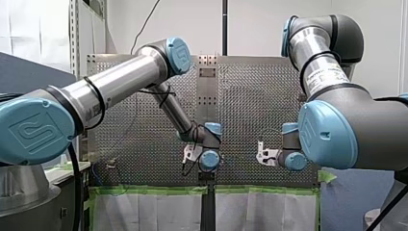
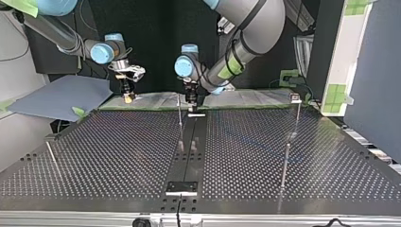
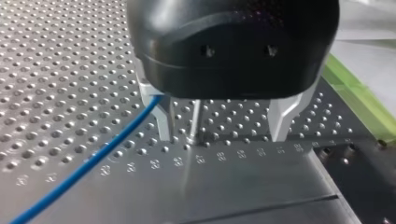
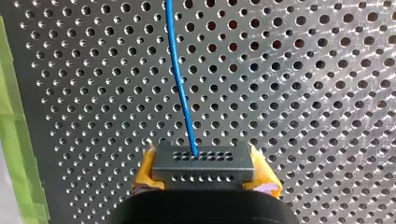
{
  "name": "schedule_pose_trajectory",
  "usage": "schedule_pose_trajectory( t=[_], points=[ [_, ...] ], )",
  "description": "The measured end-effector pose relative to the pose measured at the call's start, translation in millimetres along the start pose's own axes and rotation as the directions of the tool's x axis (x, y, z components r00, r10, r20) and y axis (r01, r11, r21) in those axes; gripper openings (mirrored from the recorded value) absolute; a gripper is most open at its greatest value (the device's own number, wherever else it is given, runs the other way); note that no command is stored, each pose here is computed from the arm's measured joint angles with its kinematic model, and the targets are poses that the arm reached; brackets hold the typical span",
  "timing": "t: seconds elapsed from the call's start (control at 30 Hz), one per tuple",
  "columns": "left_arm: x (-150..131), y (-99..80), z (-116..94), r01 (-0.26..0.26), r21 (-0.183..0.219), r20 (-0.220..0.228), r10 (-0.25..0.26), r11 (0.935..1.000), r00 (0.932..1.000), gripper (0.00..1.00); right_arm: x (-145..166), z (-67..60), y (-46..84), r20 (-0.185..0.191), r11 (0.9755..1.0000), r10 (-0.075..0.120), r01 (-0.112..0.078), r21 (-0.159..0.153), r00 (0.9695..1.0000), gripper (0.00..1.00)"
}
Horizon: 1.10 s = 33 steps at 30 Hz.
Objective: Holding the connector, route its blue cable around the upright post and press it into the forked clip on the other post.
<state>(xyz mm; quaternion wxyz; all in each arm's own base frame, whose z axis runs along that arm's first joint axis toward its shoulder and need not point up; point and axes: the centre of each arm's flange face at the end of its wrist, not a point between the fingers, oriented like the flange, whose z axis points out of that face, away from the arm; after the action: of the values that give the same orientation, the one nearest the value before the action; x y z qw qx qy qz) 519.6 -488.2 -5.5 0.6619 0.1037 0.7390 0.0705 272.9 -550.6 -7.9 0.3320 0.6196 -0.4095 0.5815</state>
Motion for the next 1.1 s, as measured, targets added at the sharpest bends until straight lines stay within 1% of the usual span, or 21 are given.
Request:
schedule_pose_trajectory(
  t=[0.13, 0.23, 0.4, 0.63, 0.7, 0.77, 0.9, 1.0, 1.1],
  points=[
    [-9.1, -1.9, -8.4, -0.003, 0.014, 0.003, 0.003, 0.9999, 1.0000, 0.99, -0.2, 0.0, 0.0, 0.001, 1.0000, 0.000, 0.000, 0.001, 1.0000, 0.00],
    [-14.4, -5.0, -16.2, -0.007, 0.032, 0.007, 0.007, 0.9995, 0.9999, 0.99, -0.2, 0.0, 0.2, 0.001, 1.0000, 0.000, 0.000, 0.000, 1.0000, 0.00],
    [-19.9, -9.9, -31.6, -0.028, 0.059, 0.011, 0.027, 0.9979, 0.9996, 0.99, -0.1, 0.1, 0.2, 0.000, 1.0000, 0.000, 0.000, 0.001, 1.0000, 0.00],
    [-40.4, -6.5, -48.5, -0.020, 0.082, 0.053, 0.015, 0.9965, 0.9985, 0.99, -0.3, 0.1, 0.0, 0.000, 1.0000, 0.001, -0.001, 0.002, 1.0000, 0.00],
    [-44.4, -5.6, -54.7, -0.027, 0.094, 0.058, 0.021, 0.9952, 0.9981, 0.99, -0.4, 0.0, 0.0, 0.001, 1.0000, 0.001, -0.001, 0.002, 1.0000, 0.00],
    [-43.0, -5.8, -61.9, -0.043, 0.113, 0.051, 0.037, 0.9927, 0.9980, 0.99, -0.3, 0.0, 0.0, 0.000, 1.0000, 0.001, -0.001, 0.002, 1.0000, 0.00],
    [-31.4, -6.4, -80.7, -0.084, 0.142, 0.013, 0.083, 0.9862, 0.9964, 0.99, -0.4, 0.0, 0.0, 0.001, 1.0000, 0.003, -0.003, 0.002, 1.0000, 0.00],
    [-26.0, -6.4, -89.5, -0.105, 0.145, -0.012, 0.108, 0.9838, 0.9941, 0.99, -0.6, 0.0, 0.0, 0.002, 1.0000, 0.004, -0.004, 0.003, 1.0000, 0.00],
    [-23.3, -4.0, -91.9, -0.118, 0.136, -0.030, 0.123, 0.9837, 0.9920, 0.99, -0.8, -0.1, -0.2, 0.003, 1.0000, 0.004, -0.004, 0.003, 1.0000, 0.00]
  ],
)
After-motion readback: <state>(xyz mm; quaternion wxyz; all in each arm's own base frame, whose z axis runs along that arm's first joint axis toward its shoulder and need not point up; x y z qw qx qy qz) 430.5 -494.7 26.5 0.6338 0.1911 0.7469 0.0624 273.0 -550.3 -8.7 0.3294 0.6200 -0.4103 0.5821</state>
